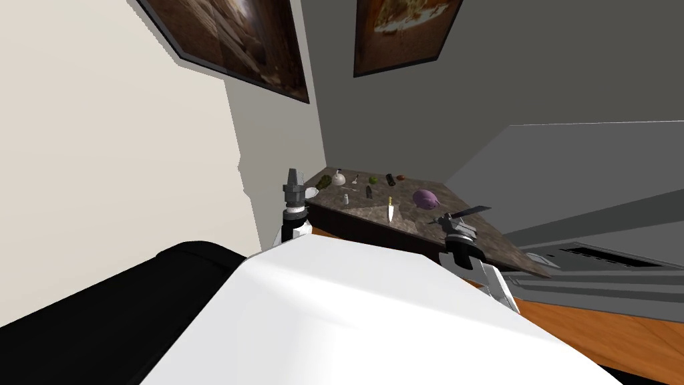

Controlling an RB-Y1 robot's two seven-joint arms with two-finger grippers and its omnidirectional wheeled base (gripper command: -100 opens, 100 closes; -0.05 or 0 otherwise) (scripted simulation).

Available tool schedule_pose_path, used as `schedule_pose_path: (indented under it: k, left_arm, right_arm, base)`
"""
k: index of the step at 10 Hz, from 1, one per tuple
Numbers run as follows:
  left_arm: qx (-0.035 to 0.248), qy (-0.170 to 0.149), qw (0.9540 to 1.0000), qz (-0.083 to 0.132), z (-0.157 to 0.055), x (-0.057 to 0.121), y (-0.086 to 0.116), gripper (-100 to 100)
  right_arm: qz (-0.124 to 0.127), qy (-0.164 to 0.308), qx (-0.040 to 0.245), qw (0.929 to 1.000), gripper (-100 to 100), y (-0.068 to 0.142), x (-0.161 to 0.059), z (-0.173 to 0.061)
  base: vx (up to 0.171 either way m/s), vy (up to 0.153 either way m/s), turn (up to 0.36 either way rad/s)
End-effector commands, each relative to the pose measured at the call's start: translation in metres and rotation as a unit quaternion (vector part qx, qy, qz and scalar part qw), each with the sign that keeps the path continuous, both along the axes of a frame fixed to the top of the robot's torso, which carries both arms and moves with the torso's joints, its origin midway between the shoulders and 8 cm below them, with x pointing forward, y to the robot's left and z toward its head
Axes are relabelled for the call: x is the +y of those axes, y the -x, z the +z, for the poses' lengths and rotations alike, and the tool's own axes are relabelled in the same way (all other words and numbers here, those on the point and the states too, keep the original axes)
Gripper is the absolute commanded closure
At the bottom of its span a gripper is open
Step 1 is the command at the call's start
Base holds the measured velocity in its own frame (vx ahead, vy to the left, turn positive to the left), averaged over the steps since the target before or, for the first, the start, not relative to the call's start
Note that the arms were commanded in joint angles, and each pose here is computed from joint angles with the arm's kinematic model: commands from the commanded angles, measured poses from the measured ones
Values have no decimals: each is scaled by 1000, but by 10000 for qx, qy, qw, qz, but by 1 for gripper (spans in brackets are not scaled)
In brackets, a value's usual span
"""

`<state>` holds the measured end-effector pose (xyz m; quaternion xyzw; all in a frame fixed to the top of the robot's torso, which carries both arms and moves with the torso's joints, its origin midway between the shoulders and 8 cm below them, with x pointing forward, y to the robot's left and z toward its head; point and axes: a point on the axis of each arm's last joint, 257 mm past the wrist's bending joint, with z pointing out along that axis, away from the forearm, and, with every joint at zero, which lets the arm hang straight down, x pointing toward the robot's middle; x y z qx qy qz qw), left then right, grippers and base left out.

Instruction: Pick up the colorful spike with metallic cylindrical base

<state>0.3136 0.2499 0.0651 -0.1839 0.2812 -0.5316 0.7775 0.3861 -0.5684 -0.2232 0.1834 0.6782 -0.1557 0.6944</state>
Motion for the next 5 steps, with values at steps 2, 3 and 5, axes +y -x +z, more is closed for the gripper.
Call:
schedule_pose_path:
  k: [2, 3, 5]
  left_arm:
    - [0, 0, 10000, 0, 0, 0, 0, 0]
    - [0, 0, 10000, 0, 0, 0, 0, 0]
    - [0, 0, 10000, 0, 0, 0, 0, 0]
  right_arm:
    - [-187, 62, -14, 9998, 100, 20, 1, 9]
    - [-169, 88, -56, 9998, 100, 19, 2, 14]
    - [-180, 69, -28, 9998, 0, 19, 0, 11]
  base:
    - [-7, -58, 109]
    - [-4, -24, -4]
    - [0, -4, -3]
